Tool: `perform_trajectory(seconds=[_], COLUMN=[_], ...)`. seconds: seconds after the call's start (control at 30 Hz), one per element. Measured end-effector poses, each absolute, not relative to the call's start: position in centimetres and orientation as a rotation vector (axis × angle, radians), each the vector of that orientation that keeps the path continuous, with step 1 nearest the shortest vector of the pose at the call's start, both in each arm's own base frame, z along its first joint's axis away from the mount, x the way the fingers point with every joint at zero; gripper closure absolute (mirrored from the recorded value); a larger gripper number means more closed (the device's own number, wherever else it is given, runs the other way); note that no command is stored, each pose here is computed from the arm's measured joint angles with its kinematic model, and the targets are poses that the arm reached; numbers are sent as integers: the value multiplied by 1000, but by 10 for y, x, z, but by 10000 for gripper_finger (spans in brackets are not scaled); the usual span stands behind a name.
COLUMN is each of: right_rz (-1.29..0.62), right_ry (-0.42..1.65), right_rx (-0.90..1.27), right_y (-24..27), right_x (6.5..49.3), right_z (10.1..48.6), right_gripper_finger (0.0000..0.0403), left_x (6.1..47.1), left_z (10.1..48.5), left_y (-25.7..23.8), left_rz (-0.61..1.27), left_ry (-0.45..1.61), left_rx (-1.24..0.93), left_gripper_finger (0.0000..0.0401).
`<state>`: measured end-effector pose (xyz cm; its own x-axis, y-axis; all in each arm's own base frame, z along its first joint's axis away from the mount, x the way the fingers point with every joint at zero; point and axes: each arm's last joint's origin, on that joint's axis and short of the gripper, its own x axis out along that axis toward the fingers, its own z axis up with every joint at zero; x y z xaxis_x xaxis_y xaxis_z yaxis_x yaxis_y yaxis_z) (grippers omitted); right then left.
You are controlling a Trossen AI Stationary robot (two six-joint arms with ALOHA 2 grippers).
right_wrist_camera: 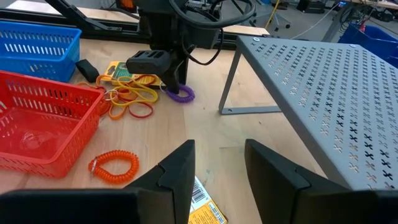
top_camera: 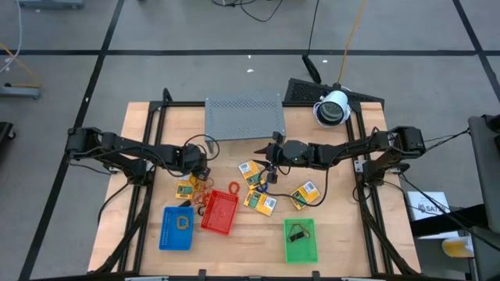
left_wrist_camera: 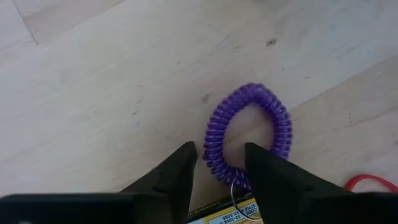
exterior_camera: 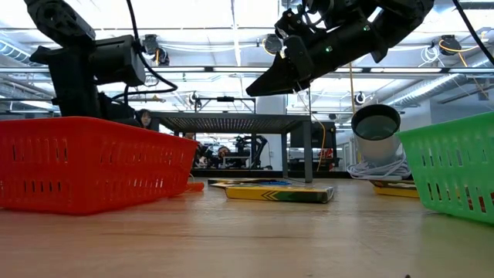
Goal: Pick & Place Office Desk Supplies
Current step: Put the violet spring keychain into the blue basket
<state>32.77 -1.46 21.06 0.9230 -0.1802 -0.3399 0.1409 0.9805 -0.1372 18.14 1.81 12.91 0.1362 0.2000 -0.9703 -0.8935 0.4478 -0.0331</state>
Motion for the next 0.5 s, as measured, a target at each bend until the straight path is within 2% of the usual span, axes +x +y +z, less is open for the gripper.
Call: perform_trajectory(seconds=[0.23, 0.33, 0.5], right_rz=[-165, -165, -165], right_ry=[359, 359, 359], right_rx=[-111, -111, -111], right_y=[-15, -15, -15], right_x=[328, 328, 328], right_z=[211, 211, 211], right_gripper_finger=[271, 271, 271], left_x=[185, 190, 207], left_z=[129, 133, 150], left_y=[18, 18, 14], left_rz=[869, 839, 687], left_ry=[1145, 1142, 1119], left_rx=[-743, -760, -786], left_gripper_finger=[383, 381, 394])
